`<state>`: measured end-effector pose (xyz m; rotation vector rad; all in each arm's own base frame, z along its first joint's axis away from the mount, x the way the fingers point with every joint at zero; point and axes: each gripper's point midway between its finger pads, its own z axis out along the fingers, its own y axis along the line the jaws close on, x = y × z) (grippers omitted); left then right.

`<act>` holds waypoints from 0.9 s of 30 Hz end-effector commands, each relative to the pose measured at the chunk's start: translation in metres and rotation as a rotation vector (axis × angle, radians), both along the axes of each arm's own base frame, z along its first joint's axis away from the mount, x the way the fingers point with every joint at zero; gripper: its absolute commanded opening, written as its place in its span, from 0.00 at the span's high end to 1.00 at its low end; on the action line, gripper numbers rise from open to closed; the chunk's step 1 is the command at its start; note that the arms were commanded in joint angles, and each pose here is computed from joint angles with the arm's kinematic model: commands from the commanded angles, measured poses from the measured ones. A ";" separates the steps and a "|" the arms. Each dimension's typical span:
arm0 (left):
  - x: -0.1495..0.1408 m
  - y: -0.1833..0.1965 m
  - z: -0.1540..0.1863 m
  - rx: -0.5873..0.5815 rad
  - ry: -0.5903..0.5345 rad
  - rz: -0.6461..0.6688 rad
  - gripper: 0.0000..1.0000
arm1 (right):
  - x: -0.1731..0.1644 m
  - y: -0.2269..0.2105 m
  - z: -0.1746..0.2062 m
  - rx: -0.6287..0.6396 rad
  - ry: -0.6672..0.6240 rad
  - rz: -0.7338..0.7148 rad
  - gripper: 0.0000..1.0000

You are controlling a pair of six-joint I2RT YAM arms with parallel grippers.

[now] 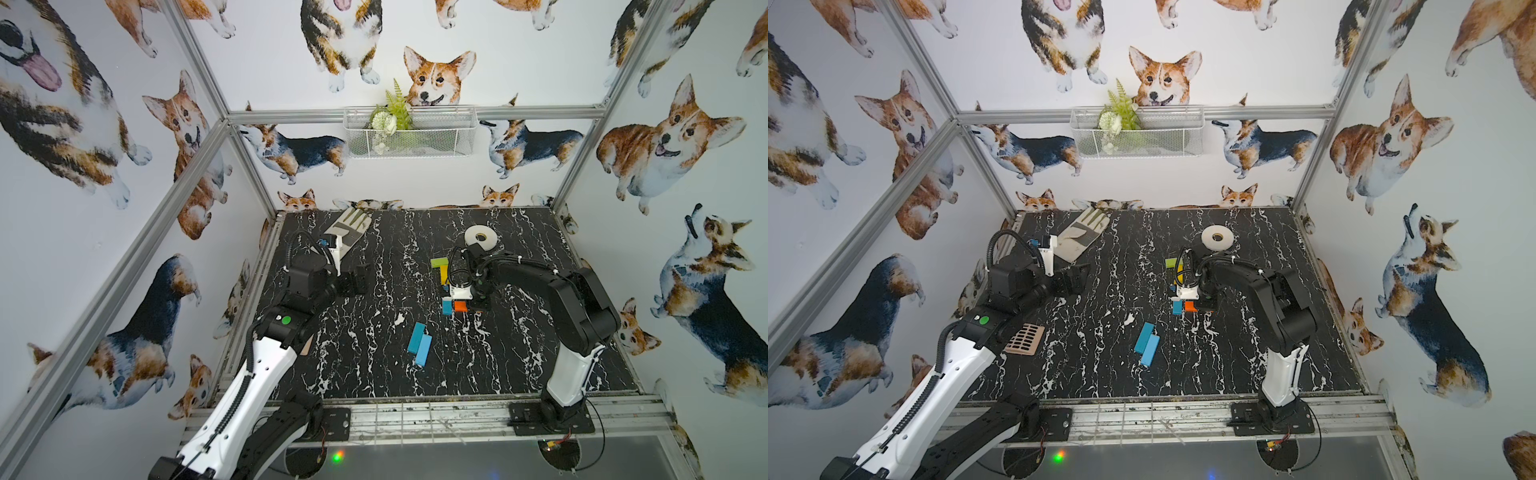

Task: Assemble a giraffe with building blocks
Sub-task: Assemble the building block at the center of the board.

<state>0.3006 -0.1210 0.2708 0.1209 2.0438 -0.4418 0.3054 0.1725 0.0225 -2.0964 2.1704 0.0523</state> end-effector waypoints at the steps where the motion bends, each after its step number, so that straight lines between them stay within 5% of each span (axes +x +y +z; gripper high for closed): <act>1: 0.003 -0.001 0.007 -0.023 -0.026 0.003 0.00 | -0.005 0.004 0.002 0.022 0.020 0.033 1.00; 8: 0.004 -0.001 0.008 -0.024 -0.027 0.003 0.00 | -0.008 0.008 0.006 0.044 0.027 0.029 1.00; 13: 0.004 -0.001 0.007 -0.023 -0.025 0.003 0.00 | -0.007 0.008 0.005 0.040 0.024 0.026 0.66; 18: 0.003 -0.001 0.008 -0.022 -0.028 0.004 0.00 | -0.009 0.008 0.002 0.040 0.042 0.019 0.54; 22: 0.003 -0.001 0.008 -0.021 -0.027 0.004 0.00 | -0.010 0.008 0.000 0.036 0.055 0.015 0.52; 27: 0.003 -0.001 0.008 -0.022 -0.029 0.005 0.00 | -0.009 0.008 0.001 0.035 0.054 0.006 0.67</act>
